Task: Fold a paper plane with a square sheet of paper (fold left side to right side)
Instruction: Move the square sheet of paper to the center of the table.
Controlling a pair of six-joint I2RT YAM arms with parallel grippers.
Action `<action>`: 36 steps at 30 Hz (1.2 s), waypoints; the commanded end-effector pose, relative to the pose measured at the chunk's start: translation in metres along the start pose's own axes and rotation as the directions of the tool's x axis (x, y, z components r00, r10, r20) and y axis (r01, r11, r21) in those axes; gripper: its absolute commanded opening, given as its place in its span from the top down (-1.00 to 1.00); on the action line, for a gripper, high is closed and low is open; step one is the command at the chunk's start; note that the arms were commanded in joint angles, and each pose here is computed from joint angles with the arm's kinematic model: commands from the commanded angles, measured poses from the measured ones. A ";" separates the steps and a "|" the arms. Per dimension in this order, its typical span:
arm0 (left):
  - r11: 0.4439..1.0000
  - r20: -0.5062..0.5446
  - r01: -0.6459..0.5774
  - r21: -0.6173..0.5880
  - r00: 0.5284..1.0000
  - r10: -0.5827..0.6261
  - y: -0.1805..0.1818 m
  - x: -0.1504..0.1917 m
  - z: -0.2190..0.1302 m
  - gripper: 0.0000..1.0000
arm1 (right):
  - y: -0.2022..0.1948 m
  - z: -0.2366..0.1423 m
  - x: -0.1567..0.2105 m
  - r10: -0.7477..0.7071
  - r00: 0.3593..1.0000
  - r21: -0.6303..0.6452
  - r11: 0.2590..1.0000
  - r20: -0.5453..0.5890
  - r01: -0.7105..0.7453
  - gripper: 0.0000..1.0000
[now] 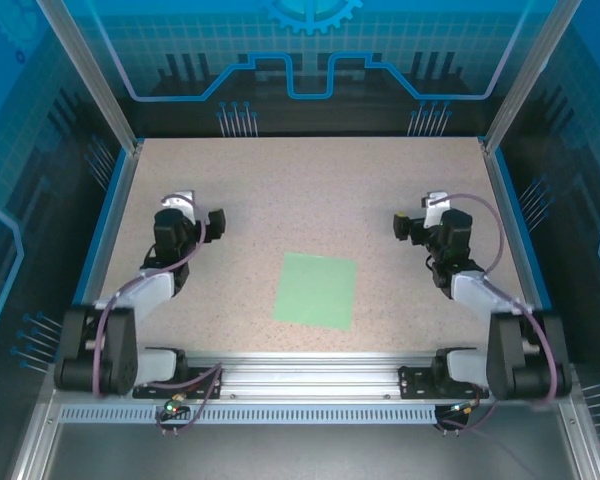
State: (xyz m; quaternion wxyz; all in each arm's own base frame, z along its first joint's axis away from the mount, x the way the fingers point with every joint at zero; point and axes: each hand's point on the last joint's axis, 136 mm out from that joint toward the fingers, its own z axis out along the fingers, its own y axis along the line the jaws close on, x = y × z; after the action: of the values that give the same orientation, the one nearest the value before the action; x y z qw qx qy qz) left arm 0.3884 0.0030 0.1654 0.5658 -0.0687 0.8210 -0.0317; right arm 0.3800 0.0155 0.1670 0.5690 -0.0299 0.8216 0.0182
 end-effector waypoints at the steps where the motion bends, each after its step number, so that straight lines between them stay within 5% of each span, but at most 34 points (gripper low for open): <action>1: 0.992 -0.077 0.122 -0.012 0.989 -0.122 -0.007 -0.017 -0.024 -0.98 | -0.011 -0.031 -0.007 0.117 0.990 0.065 0.992 -0.077 -0.112 -1.00; 6: 0.964 -0.346 0.264 0.035 0.908 -0.236 -0.048 -0.003 -0.042 -0.97 | 0.004 -0.073 -0.002 0.331 0.930 0.053 0.944 -0.159 -0.326 -1.00; 14: 0.976 -0.669 0.075 0.205 0.738 0.084 -0.140 0.070 -0.075 -0.84 | 0.058 -0.102 0.056 0.398 0.814 -0.008 0.897 -0.422 -0.443 -0.99; 26: 0.951 -0.766 -0.103 0.293 0.570 0.298 -0.190 0.146 -0.070 -0.34 | 0.089 -0.119 0.119 0.297 0.808 -0.028 0.932 -0.509 -0.361 -1.00; 36: 0.919 -0.798 -0.129 0.373 0.461 0.389 -0.240 0.190 -0.052 0.11 | 0.086 -0.121 0.122 0.276 0.823 -0.019 0.945 -0.497 -0.328 -0.99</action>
State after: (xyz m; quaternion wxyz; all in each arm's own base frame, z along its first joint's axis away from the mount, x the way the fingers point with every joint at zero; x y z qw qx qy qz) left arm 0.2978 -0.2487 0.0457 0.1048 0.1414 0.9815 -0.0757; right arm 0.2206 0.0934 0.0962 0.3293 0.0657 0.9294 0.1531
